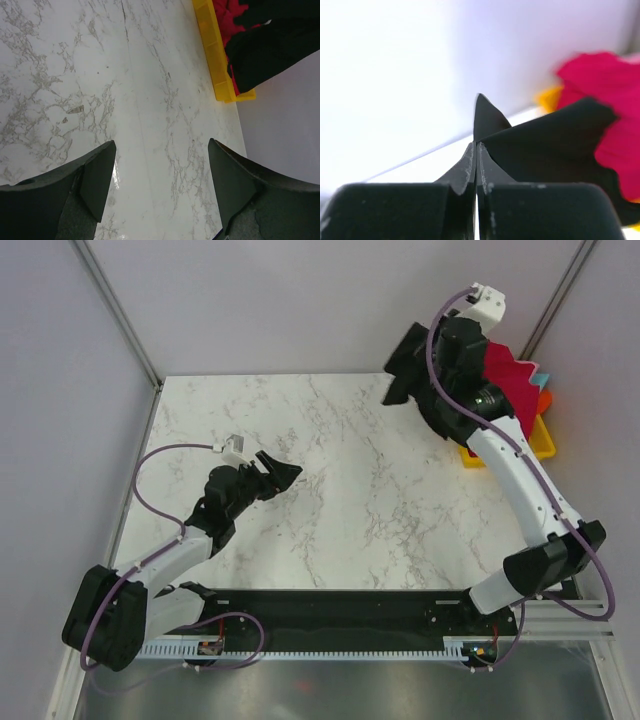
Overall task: Fold and stack the t-shirts
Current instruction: Move the tshirt to the center of the board, then flatten the tshirt out
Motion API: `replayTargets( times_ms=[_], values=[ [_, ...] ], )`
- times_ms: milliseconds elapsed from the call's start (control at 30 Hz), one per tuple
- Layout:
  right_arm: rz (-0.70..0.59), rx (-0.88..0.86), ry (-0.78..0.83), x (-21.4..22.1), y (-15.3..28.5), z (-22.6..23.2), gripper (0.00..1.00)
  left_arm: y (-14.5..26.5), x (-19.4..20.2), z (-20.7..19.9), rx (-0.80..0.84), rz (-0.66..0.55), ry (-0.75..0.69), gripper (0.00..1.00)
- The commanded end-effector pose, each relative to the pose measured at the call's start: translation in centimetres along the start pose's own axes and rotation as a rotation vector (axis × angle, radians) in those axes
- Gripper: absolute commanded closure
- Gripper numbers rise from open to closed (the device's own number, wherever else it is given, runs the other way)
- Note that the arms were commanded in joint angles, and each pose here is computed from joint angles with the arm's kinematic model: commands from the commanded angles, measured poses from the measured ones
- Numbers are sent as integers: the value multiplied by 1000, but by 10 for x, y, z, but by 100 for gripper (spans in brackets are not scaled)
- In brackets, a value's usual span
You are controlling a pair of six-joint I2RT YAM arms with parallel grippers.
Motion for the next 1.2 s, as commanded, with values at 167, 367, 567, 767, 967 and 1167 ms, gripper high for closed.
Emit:
replayTargets(
  times_ms=[167, 367, 567, 767, 967, 1167],
  values=[
    [-227, -280, -134, -114, 110, 54, 100, 7, -13, -19, 56, -61, -21, 19],
    [-59, -221, -16, -64, 75, 69, 94, 16, -16, -22, 67, -104, -37, 19],
    [229, -180, 71, 49, 50, 49, 2, 15, -17, -22, 57, -101, -36, 19],
    [391, -217, 146, 140, 74, 3, 16, 9, -17, -19, 20, -84, -40, 18],
    [463, -323, 226, 197, 98, -18, 22, 4, -17, -16, -18, -79, -50, 18],
    [577, -552, 304, 234, 114, -8, 25, 0, -19, -11, -65, -83, -68, 18]
  ],
)
Point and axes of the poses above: each gripper's point midway between its finger pads, its own y axis back along the fingers, its own z axis along the line the jaws close on, x = y × z, the point moved 10 cm from there along y, back along the fingers, and after that the axes turned 8 degrees about y, right-handed, at the moved point
